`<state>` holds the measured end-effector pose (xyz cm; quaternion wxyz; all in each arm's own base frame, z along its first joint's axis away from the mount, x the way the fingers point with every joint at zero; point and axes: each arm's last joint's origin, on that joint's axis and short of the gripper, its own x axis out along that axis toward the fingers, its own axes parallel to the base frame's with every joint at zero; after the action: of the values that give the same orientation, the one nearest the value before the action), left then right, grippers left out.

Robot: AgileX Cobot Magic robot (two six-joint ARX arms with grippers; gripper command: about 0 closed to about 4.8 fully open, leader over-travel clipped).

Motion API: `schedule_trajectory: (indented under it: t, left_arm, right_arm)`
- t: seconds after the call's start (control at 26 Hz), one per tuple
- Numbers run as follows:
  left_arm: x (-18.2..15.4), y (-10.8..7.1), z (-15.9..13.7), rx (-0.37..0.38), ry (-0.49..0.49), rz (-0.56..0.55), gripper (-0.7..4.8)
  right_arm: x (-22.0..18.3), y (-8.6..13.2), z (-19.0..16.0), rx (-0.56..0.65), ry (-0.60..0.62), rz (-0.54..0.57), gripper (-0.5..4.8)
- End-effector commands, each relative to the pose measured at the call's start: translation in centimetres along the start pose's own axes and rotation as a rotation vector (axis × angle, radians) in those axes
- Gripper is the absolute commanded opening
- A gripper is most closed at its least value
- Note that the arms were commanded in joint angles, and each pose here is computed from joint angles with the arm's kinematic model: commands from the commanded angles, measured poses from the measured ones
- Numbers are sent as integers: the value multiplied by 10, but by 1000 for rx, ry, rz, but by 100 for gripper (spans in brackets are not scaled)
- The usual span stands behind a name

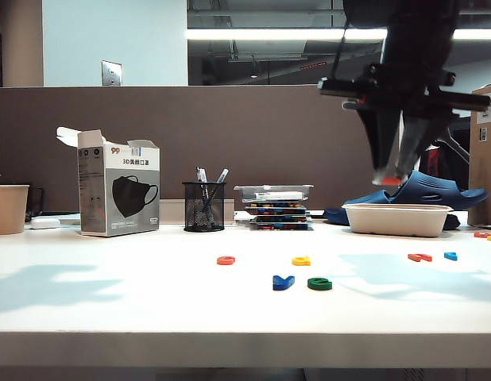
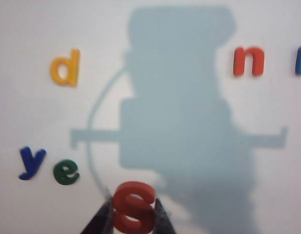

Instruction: Select the appropriate letters from the row of letter magnets placed on the table to arrange into the word "yes".

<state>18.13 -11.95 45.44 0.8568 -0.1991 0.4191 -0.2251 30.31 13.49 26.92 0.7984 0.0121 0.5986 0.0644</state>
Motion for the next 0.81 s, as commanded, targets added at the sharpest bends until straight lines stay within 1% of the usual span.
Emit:
schedule_trajectory:
  t: [0.04,0.12,0.46,0.81]
  left_arm:
    - [-2,-1,1,8,-17,-10,-5]
    - [-2,-1,1,8,-17,-10,-5]
    - [-2,-1,1,8,-17,-10,-5]
    - [-2,-1,1,8,-16,-10,-5]
  right_arm:
    - [13,5,-14,8,-18,18,75]
    - [31,11,-25,-6,-10,27,76]
    - [61,19,-45,-24,-30,50,75]
    - [78,21,-48,-30,-19,50,75]
